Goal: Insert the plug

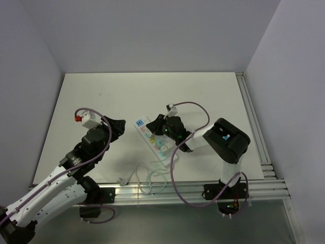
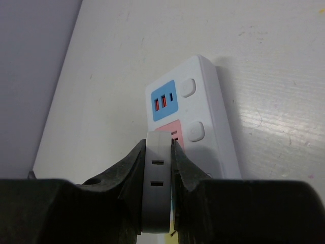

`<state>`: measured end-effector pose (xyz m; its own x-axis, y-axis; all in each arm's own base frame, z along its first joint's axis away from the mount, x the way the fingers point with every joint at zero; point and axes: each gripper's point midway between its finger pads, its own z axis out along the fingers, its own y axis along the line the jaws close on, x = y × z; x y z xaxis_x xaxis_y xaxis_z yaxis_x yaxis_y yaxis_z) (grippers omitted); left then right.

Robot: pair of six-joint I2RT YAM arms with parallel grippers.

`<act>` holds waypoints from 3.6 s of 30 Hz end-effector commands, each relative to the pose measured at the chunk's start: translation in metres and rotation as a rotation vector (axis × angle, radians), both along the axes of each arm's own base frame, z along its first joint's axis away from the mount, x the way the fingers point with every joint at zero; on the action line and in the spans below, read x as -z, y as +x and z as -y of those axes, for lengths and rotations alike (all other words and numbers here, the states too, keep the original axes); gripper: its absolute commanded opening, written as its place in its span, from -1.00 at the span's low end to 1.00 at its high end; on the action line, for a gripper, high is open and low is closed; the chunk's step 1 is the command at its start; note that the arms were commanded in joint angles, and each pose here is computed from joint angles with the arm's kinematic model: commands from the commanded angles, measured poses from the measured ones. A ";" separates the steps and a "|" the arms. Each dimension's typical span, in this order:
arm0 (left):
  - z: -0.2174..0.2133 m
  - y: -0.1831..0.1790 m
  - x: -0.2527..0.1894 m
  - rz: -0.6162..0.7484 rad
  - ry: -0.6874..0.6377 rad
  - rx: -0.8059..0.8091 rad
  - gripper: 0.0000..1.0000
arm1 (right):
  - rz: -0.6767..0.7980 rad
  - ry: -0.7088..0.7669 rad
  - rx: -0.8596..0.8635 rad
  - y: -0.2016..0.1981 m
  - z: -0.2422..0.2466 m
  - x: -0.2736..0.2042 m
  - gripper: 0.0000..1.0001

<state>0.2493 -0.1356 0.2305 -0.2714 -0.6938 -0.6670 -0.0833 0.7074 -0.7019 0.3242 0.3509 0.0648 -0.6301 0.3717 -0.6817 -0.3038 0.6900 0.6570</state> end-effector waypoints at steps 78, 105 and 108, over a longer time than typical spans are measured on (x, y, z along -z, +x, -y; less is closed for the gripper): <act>0.095 0.083 0.082 -0.079 0.085 0.375 -0.43 | -0.311 -0.575 0.037 0.001 0.137 0.099 -1.00; 0.074 0.049 0.022 0.044 0.045 0.374 0.59 | -0.083 -0.273 -0.095 0.002 0.052 -0.047 -1.00; 0.075 0.046 0.013 0.061 0.036 0.387 0.61 | -0.077 -0.310 -0.093 0.008 0.051 -0.056 -1.00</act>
<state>0.3013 -0.2080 0.2073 -0.4636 -0.5357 -0.7058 0.2006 0.7124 -0.6725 0.3214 0.2924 0.0737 -0.7590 0.0824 -0.6459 -0.2936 0.8421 0.4524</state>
